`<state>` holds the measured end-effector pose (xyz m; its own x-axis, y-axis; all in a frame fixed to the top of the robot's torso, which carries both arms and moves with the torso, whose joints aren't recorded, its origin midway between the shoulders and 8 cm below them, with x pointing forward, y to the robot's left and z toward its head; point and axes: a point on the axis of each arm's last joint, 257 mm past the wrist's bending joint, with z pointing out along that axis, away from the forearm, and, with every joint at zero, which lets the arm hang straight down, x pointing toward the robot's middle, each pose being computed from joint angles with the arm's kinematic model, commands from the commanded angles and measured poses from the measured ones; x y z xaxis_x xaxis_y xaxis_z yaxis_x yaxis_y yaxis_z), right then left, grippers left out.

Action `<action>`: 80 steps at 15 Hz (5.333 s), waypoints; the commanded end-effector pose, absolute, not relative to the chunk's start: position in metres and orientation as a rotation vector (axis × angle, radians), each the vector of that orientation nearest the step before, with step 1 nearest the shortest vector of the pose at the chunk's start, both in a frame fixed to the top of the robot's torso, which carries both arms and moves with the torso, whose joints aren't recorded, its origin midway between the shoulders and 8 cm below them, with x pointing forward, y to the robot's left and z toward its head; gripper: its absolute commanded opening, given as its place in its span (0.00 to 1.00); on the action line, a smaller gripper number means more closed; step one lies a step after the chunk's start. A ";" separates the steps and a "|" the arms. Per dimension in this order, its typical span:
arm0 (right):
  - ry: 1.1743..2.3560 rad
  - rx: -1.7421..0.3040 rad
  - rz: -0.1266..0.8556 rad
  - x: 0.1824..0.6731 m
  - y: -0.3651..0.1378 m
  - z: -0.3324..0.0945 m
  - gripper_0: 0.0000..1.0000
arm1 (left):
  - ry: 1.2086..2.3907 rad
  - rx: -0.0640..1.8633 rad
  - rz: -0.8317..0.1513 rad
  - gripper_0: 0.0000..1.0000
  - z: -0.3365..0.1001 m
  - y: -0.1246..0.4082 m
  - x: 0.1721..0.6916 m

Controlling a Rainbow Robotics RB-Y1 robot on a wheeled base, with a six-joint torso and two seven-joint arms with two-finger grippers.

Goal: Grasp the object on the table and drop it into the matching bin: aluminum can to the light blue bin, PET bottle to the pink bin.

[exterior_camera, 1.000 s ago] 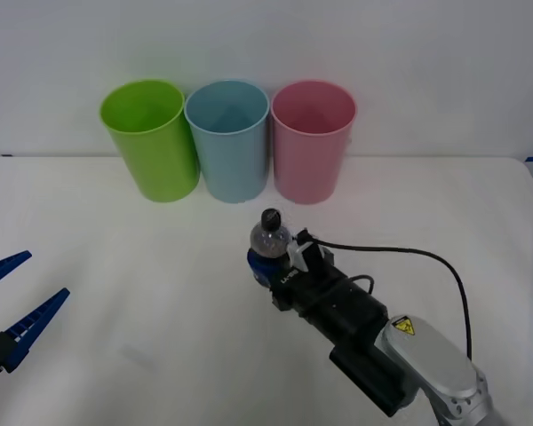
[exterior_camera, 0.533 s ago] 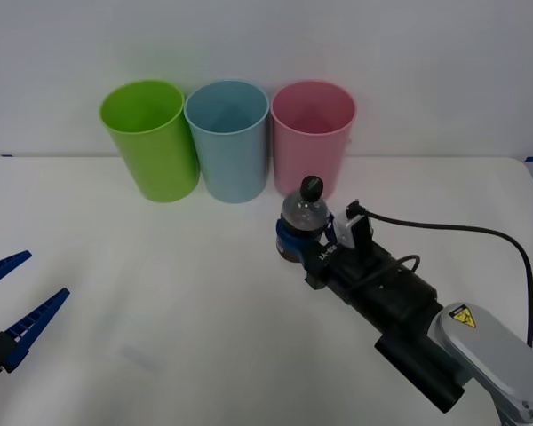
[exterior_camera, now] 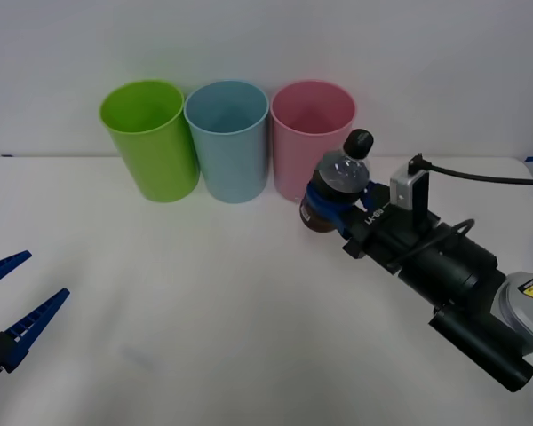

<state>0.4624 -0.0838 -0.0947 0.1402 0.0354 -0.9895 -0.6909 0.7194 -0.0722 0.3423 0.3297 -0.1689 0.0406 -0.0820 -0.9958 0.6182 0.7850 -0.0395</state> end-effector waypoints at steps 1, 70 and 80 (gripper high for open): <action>1.318 -0.605 0.615 0.467 -0.089 -0.071 0.00 | 1.441 0.465 -0.567 1.00 -0.169 0.330 0.342; 1.318 -0.479 0.524 0.608 -0.124 -0.008 1.00 | 1.441 0.465 -0.567 1.00 -0.169 0.330 0.342; 1.399 -0.559 0.535 0.506 -0.171 -0.064 1.00 | 1.441 0.465 -0.567 1.00 -0.169 0.330 0.342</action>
<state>0.5128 -0.1678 -0.0612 0.0993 0.0278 -0.9947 -0.6499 0.7588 -0.0437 0.3423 0.3297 -0.1689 0.0407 -0.0820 -0.9958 0.6182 0.7850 -0.0394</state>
